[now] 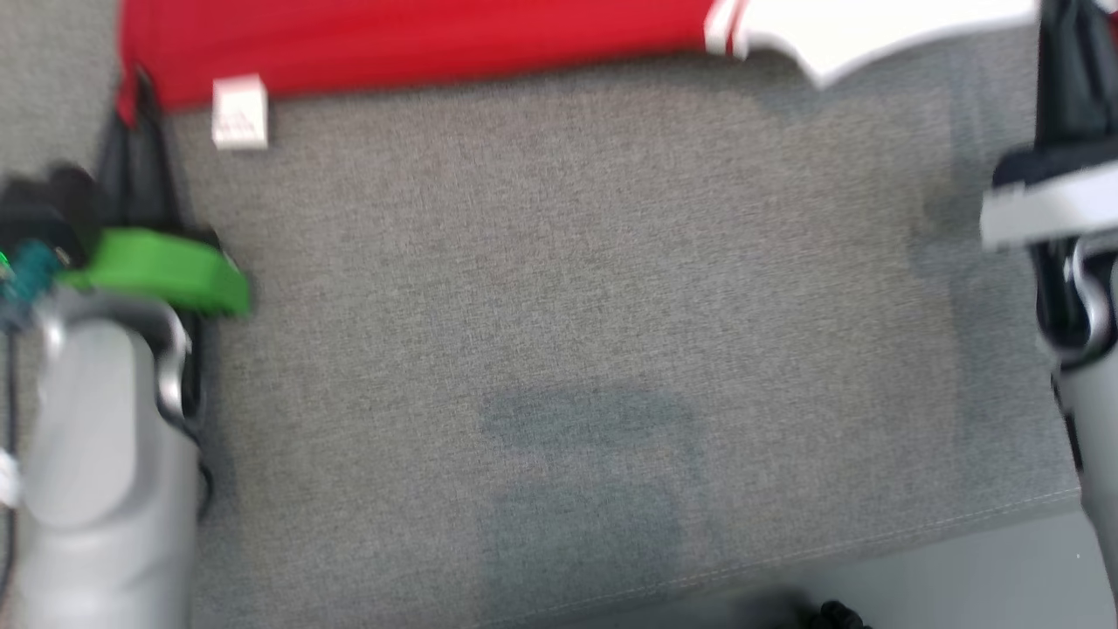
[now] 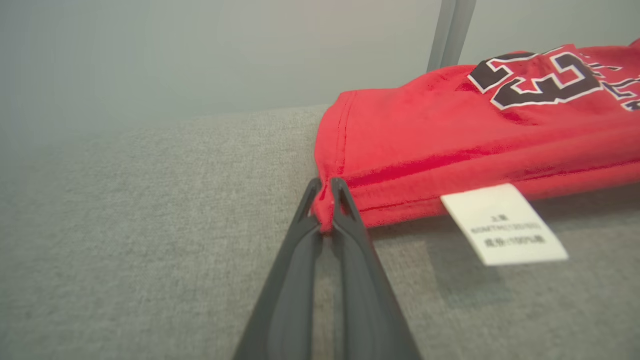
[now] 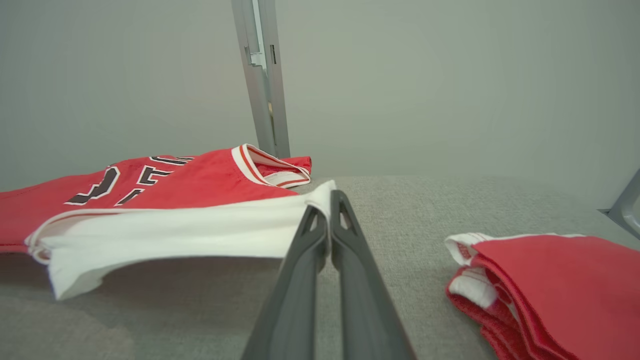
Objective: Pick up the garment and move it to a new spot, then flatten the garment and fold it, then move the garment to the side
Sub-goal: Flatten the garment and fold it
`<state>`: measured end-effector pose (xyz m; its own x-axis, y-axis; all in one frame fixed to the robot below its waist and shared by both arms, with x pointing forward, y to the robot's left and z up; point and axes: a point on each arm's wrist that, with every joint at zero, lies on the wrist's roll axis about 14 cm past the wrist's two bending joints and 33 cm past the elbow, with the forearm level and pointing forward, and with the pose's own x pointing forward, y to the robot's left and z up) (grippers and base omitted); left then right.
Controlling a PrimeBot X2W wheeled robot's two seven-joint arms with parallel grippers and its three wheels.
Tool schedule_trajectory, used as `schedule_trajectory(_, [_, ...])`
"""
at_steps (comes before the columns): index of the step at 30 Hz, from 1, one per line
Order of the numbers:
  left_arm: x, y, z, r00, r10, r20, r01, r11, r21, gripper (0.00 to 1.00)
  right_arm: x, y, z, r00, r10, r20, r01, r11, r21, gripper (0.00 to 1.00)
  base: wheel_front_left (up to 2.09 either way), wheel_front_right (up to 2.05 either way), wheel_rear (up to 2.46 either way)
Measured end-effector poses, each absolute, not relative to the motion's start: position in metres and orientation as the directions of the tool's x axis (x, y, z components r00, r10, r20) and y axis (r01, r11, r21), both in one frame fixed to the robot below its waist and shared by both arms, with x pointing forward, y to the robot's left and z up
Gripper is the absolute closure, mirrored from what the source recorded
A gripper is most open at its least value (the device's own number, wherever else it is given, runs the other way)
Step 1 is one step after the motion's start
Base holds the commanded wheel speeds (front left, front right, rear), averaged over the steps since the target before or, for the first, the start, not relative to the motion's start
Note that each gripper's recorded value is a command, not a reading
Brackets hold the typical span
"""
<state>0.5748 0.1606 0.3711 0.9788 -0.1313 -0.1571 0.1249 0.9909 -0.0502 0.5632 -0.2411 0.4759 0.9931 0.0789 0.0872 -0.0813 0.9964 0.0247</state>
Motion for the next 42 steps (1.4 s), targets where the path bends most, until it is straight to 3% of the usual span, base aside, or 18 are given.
schedule_trajectory(12, [0.437, 0.16, 0.361, 0.942, -0.107, -0.317, 0.073, 0.99, -0.119, 1.0, 0.411, -0.27, 0.429, 0.986, -0.067, -0.154, 0.088, 0.988, 0.129, 1.0, 0.0, 0.0, 0.0])
schedule_trajectory(23, [0.344, 0.178, 0.374, 0.941, -0.03, -0.337, -0.026, 0.987, -0.162, 1.0, 0.331, -0.265, 0.434, 0.982, -0.06, -0.178, 0.085, 0.986, 0.142, 1.0, 0.0, 0.0, 0.0])
schedule_trajectory(33, [0.3, 0.177, 0.379, 0.944, -0.026, -0.329, -0.039, 0.981, -0.19, 1.0, 0.311, -0.263, 0.444, 0.989, -0.045, -0.141, 0.067, 0.986, 0.153, 1.0, 0.0, 0.0, 0.0])
schedule_trajectory(38, [0.308, 0.174, 0.39, 0.957, -0.033, -0.289, -0.024, 0.981, -0.193, 1.0, 0.329, -0.254, 0.458, 0.995, -0.009, -0.097, 0.023, 0.989, 0.143, 1.0, 0.0, 0.0, 0.0])
schedule_trajectory(42, [0.34, 0.159, 0.413, 0.973, -0.09, -0.212, 0.052, 0.983, -0.179, 1.0, 0.361, -0.244, 0.474, 0.999, 0.023, -0.049, -0.017, 0.992, 0.127, 1.0, 0.0, 0.0, 0.0])
